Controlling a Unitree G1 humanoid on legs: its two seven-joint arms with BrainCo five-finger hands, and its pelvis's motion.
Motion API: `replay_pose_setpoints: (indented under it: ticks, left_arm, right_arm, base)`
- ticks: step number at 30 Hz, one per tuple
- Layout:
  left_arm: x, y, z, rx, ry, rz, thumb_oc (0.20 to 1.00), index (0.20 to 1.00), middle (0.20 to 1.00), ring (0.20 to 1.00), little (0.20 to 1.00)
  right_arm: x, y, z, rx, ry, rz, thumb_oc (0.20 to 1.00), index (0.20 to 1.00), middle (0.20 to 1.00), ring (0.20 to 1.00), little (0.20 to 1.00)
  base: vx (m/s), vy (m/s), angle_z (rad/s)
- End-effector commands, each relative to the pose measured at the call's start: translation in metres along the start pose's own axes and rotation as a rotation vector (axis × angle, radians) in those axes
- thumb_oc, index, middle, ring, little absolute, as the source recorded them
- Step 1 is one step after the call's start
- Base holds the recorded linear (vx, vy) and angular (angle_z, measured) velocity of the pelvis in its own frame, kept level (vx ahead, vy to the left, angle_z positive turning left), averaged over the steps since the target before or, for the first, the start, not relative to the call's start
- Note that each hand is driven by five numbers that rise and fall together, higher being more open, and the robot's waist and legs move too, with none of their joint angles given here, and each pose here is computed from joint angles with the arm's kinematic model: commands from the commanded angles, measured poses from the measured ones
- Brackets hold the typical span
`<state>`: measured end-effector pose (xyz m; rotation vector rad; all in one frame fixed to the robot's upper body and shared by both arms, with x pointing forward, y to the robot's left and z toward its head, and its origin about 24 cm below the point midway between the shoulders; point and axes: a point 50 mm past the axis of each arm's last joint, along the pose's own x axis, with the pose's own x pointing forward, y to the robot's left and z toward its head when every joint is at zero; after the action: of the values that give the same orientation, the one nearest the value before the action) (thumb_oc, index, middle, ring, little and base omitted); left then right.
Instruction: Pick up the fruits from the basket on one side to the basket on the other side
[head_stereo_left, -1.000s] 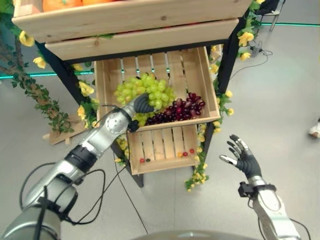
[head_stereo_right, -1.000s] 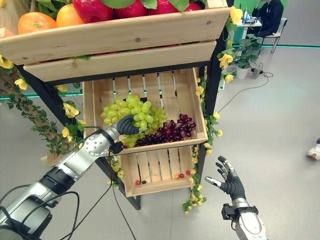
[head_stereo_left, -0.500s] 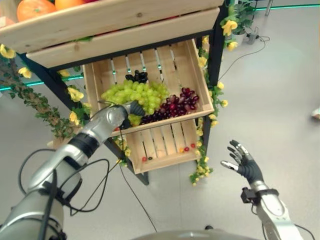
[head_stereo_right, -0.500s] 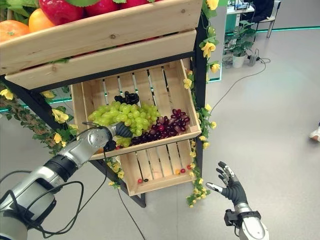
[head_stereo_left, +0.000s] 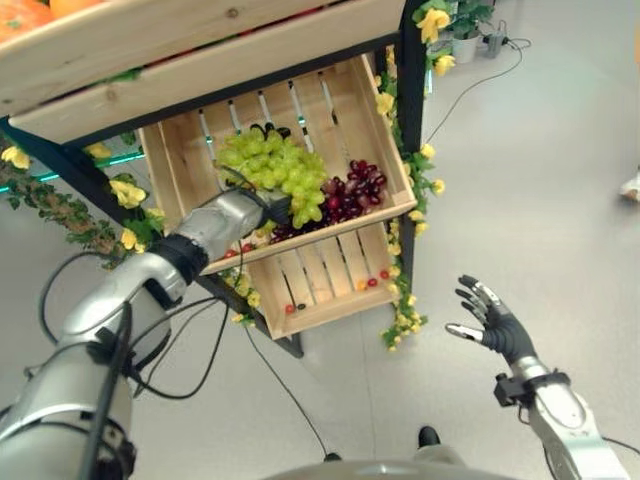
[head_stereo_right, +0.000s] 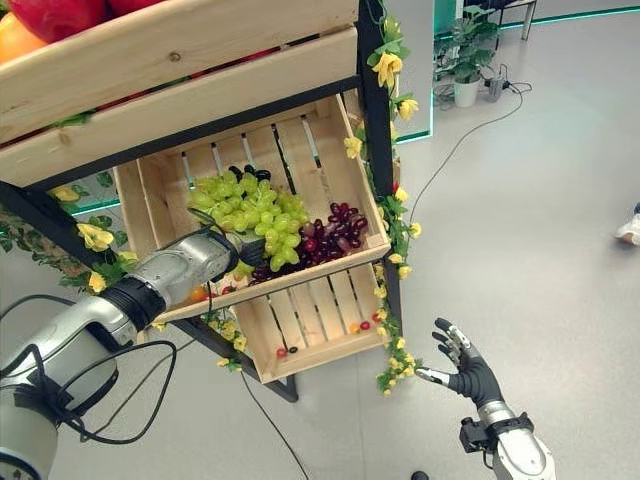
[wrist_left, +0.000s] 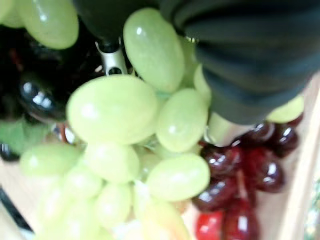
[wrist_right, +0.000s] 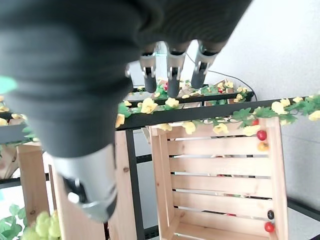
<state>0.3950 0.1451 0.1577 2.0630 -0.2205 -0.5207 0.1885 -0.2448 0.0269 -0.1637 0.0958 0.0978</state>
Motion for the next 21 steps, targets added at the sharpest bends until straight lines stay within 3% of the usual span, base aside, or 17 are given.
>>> replay_pose_setpoints:
  ticks: [1, 9, 19, 20, 21]
  left_arm:
    - [-0.02, 0.03, -0.07, 0.191, 0.243, 0.023, 0.2, 0.2, 0.2, 0.2, 0.2]
    - [-0.018, 0.02, -0.065, 0.339, 0.217, -0.02, 0.2, 0.2, 0.2, 0.2, 0.2]
    - [-0.026, 0.015, -0.071, 0.318, 0.25, 0.024, 0.2, 0.2, 0.2, 0.2, 0.2]
    - [-0.034, 0.018, -0.077, 0.23, 0.277, 0.105, 1.0, 1.0, 1.0, 1.0, 1.0]
    - [-0.035, 0.017, -0.077, 0.227, 0.279, 0.105, 1.0, 1.0, 1.0, 1.0, 1.0]
  right_arm:
    - [0.012, 0.007, 0.04, -0.032, -0.223, 0.041, 1.0, 1.0, 1.0, 1.0, 1.0]
    - [0.011, 0.007, 0.04, -0.046, -0.223, 0.044, 1.0, 1.0, 1.0, 1.0, 1.0]
    - [0.009, 0.006, 0.036, -0.05, -0.209, 0.034, 1.0, 1.0, 1.0, 1.0, 1.0]
    - [0.009, 0.007, 0.035, -0.047, -0.21, 0.026, 1.0, 1.0, 1.0, 1.0, 1.0]
    - [0.009, 0.007, 0.035, -0.049, -0.21, 0.028, 1.0, 1.0, 1.0, 1.0, 1.0]
  base:
    - [0.0, 0.0, 0.0]
    - [0.0, 0.0, 0.0]
    - [0.0, 0.0, 0.0]
    - [0.0, 0.0, 0.0]
    - [-0.01, -0.025, 0.04]
